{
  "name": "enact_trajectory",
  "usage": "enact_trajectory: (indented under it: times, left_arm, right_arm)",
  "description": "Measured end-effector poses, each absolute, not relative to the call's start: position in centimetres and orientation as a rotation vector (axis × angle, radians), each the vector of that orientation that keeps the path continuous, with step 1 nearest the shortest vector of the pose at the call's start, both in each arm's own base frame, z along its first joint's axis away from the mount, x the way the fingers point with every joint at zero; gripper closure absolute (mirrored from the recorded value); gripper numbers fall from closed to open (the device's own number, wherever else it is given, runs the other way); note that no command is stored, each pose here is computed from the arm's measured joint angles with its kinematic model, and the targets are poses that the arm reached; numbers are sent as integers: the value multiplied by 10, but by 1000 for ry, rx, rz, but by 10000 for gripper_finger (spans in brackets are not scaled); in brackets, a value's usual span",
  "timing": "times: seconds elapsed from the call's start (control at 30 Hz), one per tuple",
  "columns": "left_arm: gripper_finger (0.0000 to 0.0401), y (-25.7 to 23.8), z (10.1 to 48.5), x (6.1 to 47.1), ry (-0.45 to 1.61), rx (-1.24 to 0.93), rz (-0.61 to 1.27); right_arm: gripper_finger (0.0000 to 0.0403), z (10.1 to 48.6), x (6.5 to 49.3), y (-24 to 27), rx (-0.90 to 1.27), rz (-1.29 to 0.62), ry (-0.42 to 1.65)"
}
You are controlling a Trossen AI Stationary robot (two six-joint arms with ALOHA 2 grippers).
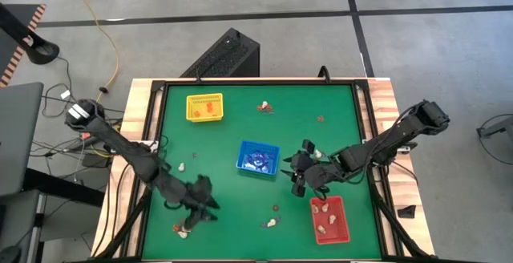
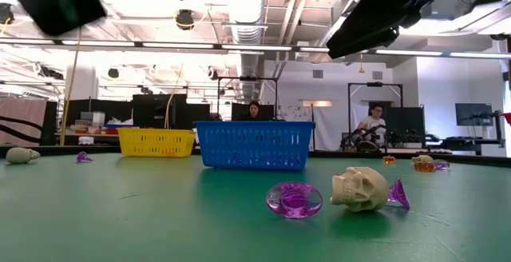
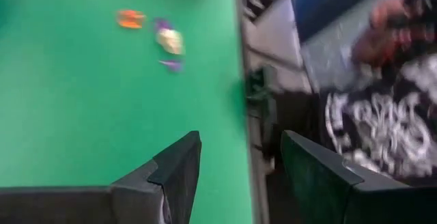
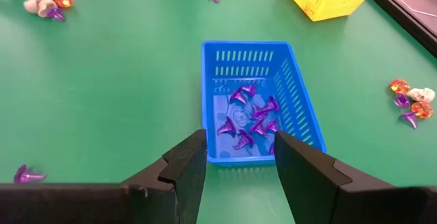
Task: Sort Halloween decoration
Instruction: Put the skull toy into the red bin
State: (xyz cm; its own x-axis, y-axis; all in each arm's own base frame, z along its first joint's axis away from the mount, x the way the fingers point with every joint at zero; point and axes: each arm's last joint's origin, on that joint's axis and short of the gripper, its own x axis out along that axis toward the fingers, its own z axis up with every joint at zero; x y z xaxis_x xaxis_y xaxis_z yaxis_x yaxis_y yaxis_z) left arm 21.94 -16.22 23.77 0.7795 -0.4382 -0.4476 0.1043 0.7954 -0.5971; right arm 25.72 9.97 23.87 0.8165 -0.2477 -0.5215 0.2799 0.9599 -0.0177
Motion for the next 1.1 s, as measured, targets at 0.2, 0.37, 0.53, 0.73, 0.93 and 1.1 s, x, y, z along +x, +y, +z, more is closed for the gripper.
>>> enact_trajectory:
  times: [0.2, 0.37, 0.53, 0.73, 0.93, 1.1]
  left_arm:
    - [207, -217, 252, 244, 1001, -350, -284]
    - [207, -244, 237, 247, 1269, -271, -135]
    - [207, -265, 217, 237, 1362, -317, -50]
    - [207, -285, 212, 209, 1298, -381, 104]
    - [207, -302, 213, 186, 1222, -474, 178]
    - [207, -306, 213, 178, 1179, -476, 192]
  right_arm:
    - [202, 241, 259, 100, 82, -278, 523]
    - [202, 242, 259, 103, 141, -270, 506]
    - [202, 236, 255, 119, 161, -213, 527]
    - [202, 235, 250, 136, 152, -156, 519]
    - [202, 238, 253, 139, 195, -139, 475]
    - [202, 239, 252, 143, 202, -124, 467]
